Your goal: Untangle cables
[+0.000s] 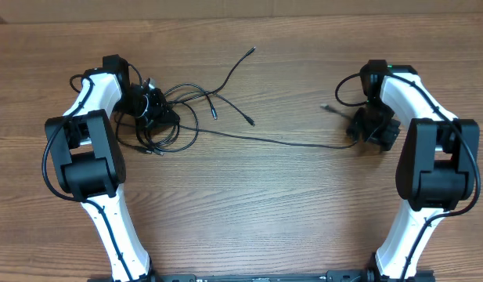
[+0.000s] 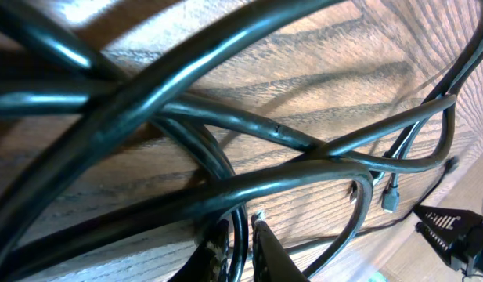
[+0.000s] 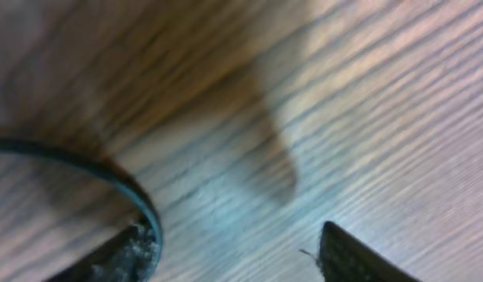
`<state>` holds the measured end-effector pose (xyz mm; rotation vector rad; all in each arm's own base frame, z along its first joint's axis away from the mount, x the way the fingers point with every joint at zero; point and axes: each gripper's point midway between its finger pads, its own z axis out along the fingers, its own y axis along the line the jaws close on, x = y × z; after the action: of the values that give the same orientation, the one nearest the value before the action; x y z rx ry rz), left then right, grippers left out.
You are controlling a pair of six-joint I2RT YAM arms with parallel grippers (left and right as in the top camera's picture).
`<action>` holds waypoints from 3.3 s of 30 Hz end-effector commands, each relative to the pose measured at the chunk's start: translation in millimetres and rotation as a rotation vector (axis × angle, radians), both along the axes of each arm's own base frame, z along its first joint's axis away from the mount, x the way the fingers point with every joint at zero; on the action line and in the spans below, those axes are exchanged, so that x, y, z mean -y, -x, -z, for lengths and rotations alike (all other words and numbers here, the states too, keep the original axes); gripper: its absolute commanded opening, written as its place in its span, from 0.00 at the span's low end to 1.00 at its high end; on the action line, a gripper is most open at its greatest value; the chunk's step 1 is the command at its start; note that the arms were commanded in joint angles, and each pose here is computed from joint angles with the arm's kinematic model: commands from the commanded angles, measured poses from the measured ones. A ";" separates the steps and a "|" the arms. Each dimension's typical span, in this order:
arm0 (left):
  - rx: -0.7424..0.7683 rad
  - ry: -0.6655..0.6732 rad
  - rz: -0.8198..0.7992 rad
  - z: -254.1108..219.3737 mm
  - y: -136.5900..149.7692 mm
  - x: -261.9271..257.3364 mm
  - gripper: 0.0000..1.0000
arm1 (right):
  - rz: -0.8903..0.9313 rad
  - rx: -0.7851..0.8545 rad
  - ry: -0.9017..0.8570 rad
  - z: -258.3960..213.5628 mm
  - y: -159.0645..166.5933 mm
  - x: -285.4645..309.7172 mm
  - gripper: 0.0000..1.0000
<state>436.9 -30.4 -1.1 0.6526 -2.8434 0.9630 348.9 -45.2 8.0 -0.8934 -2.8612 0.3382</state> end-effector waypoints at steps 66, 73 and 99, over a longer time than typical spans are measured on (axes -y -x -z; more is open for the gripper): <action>0.058 0.156 0.456 25.6 45.9 145.2 0.04 | -0.944 0.302 -0.657 -69.6 -33.9 -285.8 0.43; 0.336 0.472 0.617 -52.7 40.5 142.0 0.04 | -0.932 0.317 -0.764 -77.4 -29.7 -298.5 0.43; 0.619 0.590 0.544 -126.5 26.4 63.5 0.04 | -0.751 0.526 -0.979 -60.2 -41.2 -373.2 0.61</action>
<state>405.0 -93.9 116.1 -0.4915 -2.6259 1.9277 390.3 325.2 61.4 0.4316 -3.0304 -1.2504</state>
